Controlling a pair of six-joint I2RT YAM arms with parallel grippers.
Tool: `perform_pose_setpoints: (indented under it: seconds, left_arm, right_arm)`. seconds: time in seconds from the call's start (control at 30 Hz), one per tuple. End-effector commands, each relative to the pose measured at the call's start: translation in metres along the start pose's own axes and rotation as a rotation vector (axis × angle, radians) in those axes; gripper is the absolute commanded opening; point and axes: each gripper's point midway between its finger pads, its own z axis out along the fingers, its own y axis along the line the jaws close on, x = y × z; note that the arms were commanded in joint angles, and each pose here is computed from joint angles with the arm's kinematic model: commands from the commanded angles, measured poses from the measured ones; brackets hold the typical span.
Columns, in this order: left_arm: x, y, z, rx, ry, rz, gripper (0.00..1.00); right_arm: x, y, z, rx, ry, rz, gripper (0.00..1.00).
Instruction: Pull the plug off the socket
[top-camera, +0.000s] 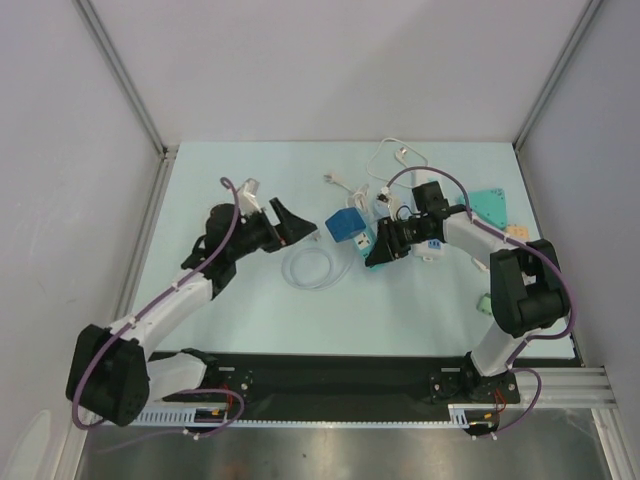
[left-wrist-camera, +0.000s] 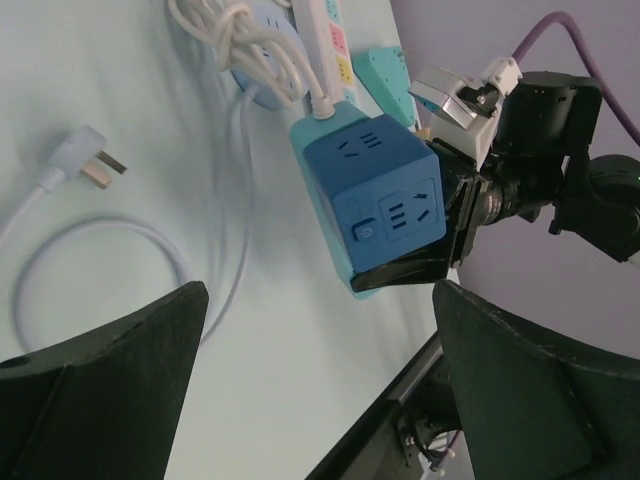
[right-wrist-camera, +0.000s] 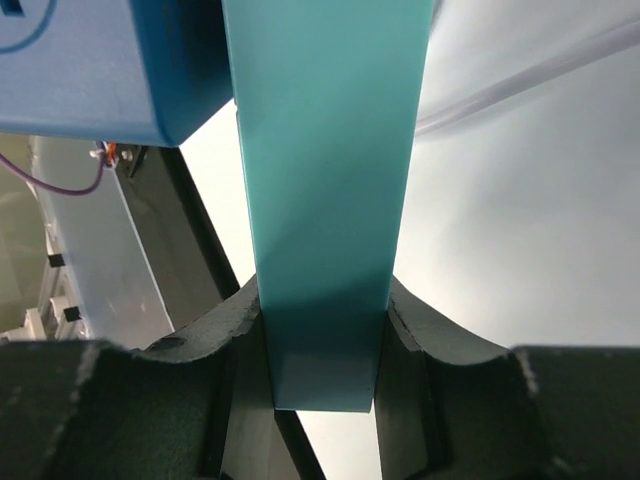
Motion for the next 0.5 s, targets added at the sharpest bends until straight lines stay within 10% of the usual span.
perform_pose_setpoints:
  seconds: [0.0,0.47]
  left_arm:
    - [-0.025,-0.044,0.022,0.031,-0.107,-0.029,1.00]
    - [0.031,-0.049,0.097,-0.213,0.069,-0.101,0.99]
  right_arm:
    - [-0.034,0.016,-0.009,-0.008,-0.072,-0.169,0.00]
    - [-0.037,0.021,-0.012,-0.010,-0.079,-0.187,0.00]
